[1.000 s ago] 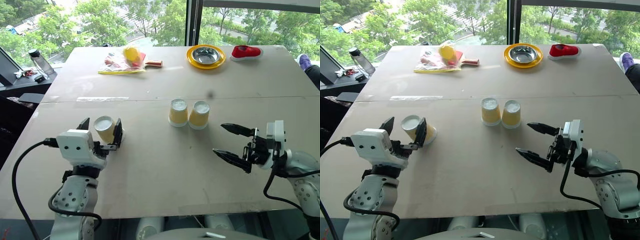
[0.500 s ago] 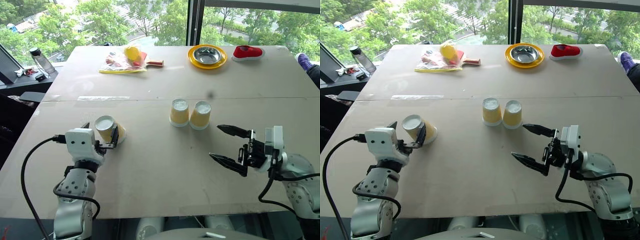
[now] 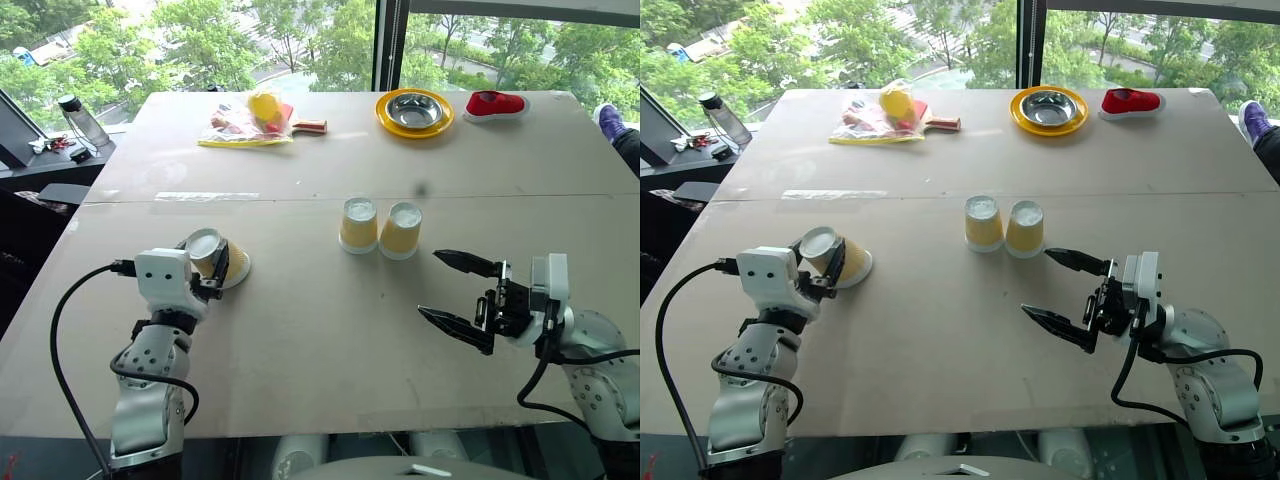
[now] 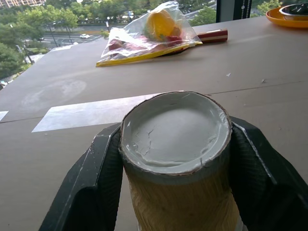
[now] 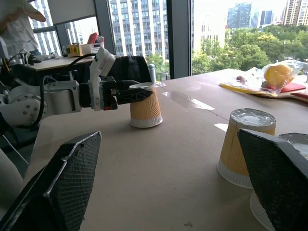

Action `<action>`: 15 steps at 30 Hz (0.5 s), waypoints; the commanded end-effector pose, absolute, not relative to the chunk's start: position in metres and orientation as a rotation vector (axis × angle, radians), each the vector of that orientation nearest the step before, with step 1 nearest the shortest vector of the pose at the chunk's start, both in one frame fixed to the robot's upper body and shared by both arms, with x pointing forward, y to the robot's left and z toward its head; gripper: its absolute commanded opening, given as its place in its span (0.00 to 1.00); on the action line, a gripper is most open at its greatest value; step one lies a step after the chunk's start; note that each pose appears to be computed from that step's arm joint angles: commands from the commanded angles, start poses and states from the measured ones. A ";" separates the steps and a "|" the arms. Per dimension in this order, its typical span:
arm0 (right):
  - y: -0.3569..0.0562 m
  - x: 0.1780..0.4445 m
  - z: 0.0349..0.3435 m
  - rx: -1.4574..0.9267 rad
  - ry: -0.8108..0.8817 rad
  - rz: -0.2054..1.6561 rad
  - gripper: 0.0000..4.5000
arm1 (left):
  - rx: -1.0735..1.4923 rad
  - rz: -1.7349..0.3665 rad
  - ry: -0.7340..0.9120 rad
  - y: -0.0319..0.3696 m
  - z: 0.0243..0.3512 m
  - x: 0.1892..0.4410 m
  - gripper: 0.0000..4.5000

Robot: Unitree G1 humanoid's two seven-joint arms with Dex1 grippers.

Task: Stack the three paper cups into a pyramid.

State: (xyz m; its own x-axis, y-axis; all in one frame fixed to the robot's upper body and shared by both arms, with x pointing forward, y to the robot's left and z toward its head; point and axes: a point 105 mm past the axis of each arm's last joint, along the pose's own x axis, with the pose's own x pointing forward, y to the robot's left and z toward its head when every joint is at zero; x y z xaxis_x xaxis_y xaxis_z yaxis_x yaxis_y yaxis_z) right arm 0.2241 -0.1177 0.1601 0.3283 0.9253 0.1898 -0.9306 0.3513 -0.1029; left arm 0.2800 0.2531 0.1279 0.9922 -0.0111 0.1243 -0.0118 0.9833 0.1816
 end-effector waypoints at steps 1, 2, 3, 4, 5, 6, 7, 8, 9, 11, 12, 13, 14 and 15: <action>-0.118 0.220 0.170 0.014 -0.283 1.214 1.00 | 0.247 -0.082 -0.231 0.244 0.160 0.286 0.53; -0.120 0.221 0.170 0.012 -0.285 1.203 1.00 | 0.252 -0.126 -0.249 0.239 0.167 0.289 0.53; -0.122 0.222 0.170 0.011 -0.287 1.191 1.00 | 0.258 -0.174 -0.263 0.232 0.173 0.292 0.53; -0.123 0.223 0.170 0.011 -0.289 1.182 1.00 | 0.264 -0.205 -0.272 0.229 0.177 0.294 0.53; -0.127 0.226 0.171 0.007 -0.299 1.151 1.00 | 0.236 -0.295 -0.292 0.216 0.187 0.301 0.53; -0.132 0.231 0.173 0.007 -0.310 1.109 1.00 | 0.221 -0.400 -0.313 0.200 0.199 0.307 0.53; -0.137 0.235 0.176 0.013 -0.326 1.066 1.00 | 0.211 -0.495 -0.328 0.186 0.210 0.313 0.53; -0.142 0.239 0.178 0.023 -0.338 1.025 1.00 | 0.187 -0.580 -0.342 0.172 0.222 0.318 0.53; -0.147 0.242 0.179 0.034 -0.340 0.990 1.00 | 0.172 -0.664 -0.363 0.157 0.235 0.323 0.53; -0.154 0.246 0.182 0.040 -0.353 0.934 1.00 | 0.143 -0.757 -0.385 0.136 0.252 0.332 0.53; -0.156 0.249 0.182 0.040 -0.357 0.906 1.00 | 0.127 -0.815 -0.392 0.123 0.260 0.336 0.53; -0.158 0.250 0.181 0.033 -0.359 0.884 1.00 | 0.124 -0.870 -0.390 0.108 0.265 0.341 0.53; -0.160 0.250 0.181 0.027 -0.361 0.870 1.00 | 0.125 -0.917 -0.385 0.096 0.269 0.344 0.53; -0.160 0.250 0.180 0.022 -0.362 0.863 1.00 | 0.129 -0.951 -0.380 0.086 0.272 0.347 0.53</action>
